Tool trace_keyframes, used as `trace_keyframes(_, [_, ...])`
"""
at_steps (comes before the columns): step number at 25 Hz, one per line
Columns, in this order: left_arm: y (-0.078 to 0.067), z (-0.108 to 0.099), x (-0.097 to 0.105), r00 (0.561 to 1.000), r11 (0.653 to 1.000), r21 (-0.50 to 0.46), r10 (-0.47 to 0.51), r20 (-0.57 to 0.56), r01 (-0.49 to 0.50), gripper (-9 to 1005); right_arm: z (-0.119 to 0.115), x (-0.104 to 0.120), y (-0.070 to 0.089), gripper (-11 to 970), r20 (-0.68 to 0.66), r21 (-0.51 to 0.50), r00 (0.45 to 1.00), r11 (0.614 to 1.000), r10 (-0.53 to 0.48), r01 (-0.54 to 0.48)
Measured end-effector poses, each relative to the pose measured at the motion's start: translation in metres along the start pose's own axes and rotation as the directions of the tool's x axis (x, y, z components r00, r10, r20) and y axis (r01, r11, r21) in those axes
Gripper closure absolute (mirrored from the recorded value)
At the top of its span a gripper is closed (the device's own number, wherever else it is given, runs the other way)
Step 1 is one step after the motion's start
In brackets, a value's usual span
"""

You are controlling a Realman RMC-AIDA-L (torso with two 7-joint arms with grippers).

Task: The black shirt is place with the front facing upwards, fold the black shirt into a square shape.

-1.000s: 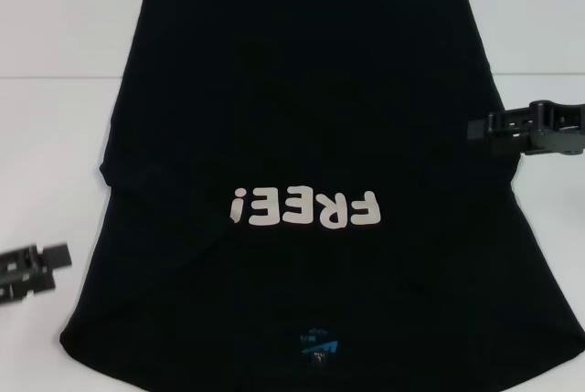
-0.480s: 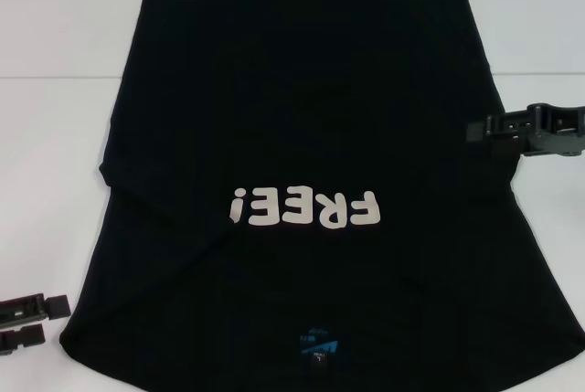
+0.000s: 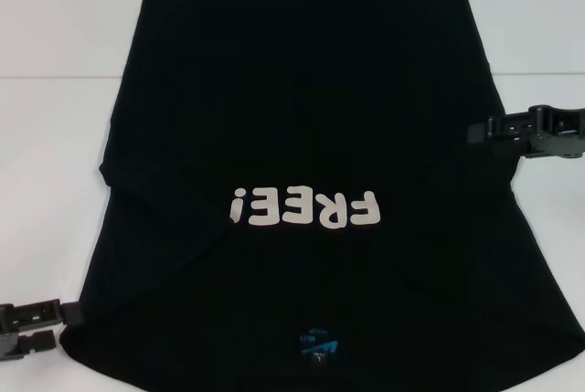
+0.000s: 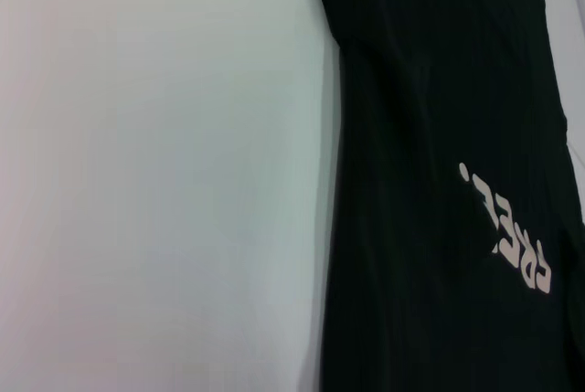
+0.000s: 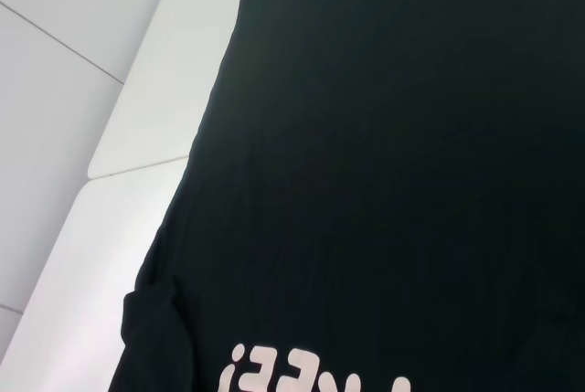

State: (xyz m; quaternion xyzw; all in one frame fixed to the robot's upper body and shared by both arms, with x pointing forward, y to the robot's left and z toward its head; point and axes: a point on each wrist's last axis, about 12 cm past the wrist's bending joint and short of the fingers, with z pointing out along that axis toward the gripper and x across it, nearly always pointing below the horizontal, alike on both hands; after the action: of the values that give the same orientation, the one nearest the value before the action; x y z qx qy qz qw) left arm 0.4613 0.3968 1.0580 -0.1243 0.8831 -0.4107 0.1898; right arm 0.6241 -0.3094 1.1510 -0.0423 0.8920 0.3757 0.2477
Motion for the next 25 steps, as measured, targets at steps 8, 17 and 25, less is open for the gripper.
trace_keyframes(8, [-0.001, 0.008, 0.001, 1.000, 1.000, -0.014, 0.011, -0.022, -0.011, 137, -0.001, 0.000, -0.001, 301, 0.003, 0.001, 1.000, 1.000, 0.004, -0.004])
trace_keyframes(17, [-0.009, 0.020, -0.006, 0.999, 1.000, 0.000, 0.028, -0.029, -0.028, 138, -0.003, 0.004, -0.005, 311, 0.001, 0.005, 1.000, 1.000, 0.013, -0.013])
trace_keyframes(25, [-0.010, 0.018, -0.009, 1.000, 1.000, 0.011, 0.010, 0.004, -0.010, 262, -0.009, 0.007, -0.011, 320, 0.014, 0.013, 1.000, 1.000, 0.028, -0.028])
